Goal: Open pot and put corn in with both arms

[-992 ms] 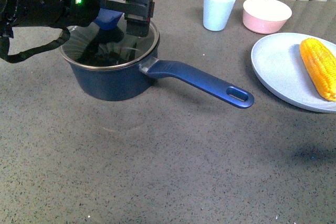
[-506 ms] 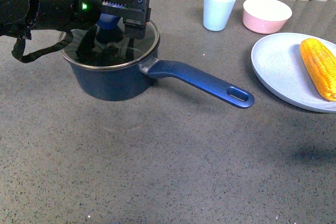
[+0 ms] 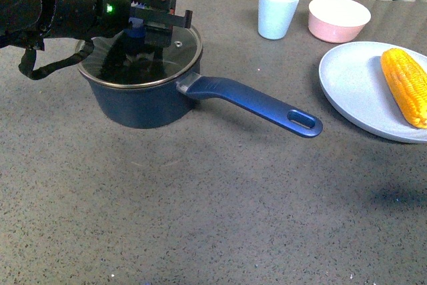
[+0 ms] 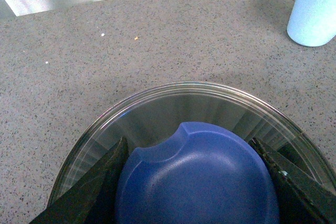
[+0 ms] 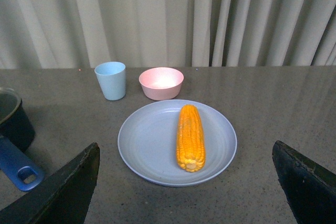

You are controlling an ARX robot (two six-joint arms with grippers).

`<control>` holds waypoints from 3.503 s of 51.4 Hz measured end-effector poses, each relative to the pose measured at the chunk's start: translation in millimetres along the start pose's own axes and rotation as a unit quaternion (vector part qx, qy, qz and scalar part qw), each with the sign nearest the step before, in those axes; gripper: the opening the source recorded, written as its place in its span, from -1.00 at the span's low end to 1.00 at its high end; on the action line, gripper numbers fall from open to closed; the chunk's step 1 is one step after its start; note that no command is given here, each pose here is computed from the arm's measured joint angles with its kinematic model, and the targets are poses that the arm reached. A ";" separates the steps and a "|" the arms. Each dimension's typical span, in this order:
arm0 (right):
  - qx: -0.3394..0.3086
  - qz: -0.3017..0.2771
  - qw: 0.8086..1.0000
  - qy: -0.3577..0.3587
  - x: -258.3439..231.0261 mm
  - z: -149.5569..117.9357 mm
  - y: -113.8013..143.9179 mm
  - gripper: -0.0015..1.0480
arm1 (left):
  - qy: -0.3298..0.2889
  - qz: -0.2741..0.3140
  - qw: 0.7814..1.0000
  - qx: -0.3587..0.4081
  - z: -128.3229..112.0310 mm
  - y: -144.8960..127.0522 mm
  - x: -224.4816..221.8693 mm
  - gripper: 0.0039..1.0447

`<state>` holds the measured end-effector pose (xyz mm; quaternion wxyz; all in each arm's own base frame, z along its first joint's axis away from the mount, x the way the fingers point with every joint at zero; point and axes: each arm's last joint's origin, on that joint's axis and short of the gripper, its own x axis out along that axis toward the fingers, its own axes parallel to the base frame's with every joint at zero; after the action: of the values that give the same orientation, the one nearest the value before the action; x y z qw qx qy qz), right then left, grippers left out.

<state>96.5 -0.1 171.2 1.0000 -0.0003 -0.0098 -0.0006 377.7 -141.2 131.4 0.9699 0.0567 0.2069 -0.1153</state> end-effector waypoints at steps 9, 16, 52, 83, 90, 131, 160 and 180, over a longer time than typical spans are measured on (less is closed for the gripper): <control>0.000 0.000 1.000 0.000 0.0 0.0 0.0 0.83 | 0.002 0.004 1.000 0.000 3.3 0.7 -2.5 0.17; 0.000 0.000 1.000 0.000 0.0 0.0 0.0 0.83 | -0.016 0.014 1.000 -0.009 19.0 9.5 -15.1 0.16; 0.000 0.000 1.000 0.000 0.0 0.0 0.0 0.83 | -0.033 0.192 0.977 -0.090 -32.6 151.9 -61.1 0.16; 0.000 0.000 1.000 0.000 0.0 0.0 0.0 0.83 | 0.007 0.179 0.979 -0.094 -103.0 127.3 -31.8 0.16; 0.000 0.000 1.000 0.000 0.0 0.0 0.0 0.83 | 0.010 0.175 0.980 -0.096 -109.6 123.4 -29.8 0.16; 0.000 0.000 1.000 0.000 0.0 0.0 0.0 0.83 | -0.003 0.153 0.982 -0.114 -107.0 103.1 -58.3 0.84; 0.000 0.000 1.000 0.000 0.0 0.0 0.0 0.83 | -0.074 0.126 0.979 -0.140 -71.2 109.4 -123.4 0.75; 0.000 0.000 1.000 0.000 0.0 0.0 0.0 0.83 | -0.198 0.112 0.972 -0.065 -80.4 93.1 -189.8 -0.72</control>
<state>96.5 -0.1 171.2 1.0000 -0.0001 -0.0098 -0.0006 201.0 -0.5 142.9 0.9999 -0.0079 0.0106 -0.0014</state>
